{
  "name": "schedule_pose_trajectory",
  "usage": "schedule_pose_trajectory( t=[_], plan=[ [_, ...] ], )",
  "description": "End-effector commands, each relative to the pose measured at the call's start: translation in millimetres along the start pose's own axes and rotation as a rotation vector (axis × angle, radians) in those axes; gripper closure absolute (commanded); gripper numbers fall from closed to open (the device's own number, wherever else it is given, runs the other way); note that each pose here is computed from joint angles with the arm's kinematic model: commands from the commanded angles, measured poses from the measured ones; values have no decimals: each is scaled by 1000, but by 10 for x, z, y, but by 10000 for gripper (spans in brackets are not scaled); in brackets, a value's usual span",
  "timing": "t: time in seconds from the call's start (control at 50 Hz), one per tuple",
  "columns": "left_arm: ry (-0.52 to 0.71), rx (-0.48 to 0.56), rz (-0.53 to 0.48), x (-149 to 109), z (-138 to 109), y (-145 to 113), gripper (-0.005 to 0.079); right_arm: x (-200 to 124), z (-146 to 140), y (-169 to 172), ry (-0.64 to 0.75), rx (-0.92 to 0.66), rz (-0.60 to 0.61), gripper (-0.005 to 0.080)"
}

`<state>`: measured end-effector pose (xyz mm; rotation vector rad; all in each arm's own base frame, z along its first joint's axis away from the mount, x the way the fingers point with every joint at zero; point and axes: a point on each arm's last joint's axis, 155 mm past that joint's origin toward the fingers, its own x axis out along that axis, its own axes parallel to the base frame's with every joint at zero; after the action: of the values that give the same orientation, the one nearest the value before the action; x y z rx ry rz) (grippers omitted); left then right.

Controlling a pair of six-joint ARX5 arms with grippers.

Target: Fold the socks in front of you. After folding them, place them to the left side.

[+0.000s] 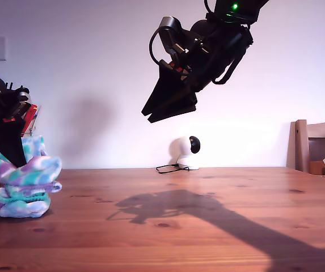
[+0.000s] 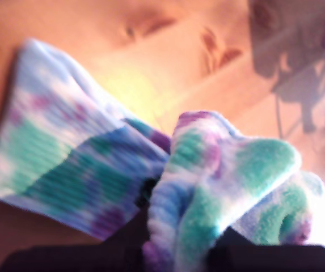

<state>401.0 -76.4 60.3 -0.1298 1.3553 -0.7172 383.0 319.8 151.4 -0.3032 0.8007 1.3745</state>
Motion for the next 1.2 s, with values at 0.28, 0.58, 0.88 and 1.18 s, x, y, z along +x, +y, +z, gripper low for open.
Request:
schedule_pose_trajectory(
  t=[0.28, 0.58, 0.88, 1.18],
  plan=[
    [55, -34, 16, 319, -84, 295, 764, 19, 19, 75, -10, -7, 23, 470],
    [41, 12, 114, 336, 1, 474, 674, 18, 34, 93, -18, -8, 33, 470],
    [56, 46, 175, 373, 34, 517, 350, 18, 53, 124, -28, -8, 49, 470],
    [38, 69, 205, 309, 138, 531, 238, 18, 60, 137, -32, -7, 55, 470]
  ],
)
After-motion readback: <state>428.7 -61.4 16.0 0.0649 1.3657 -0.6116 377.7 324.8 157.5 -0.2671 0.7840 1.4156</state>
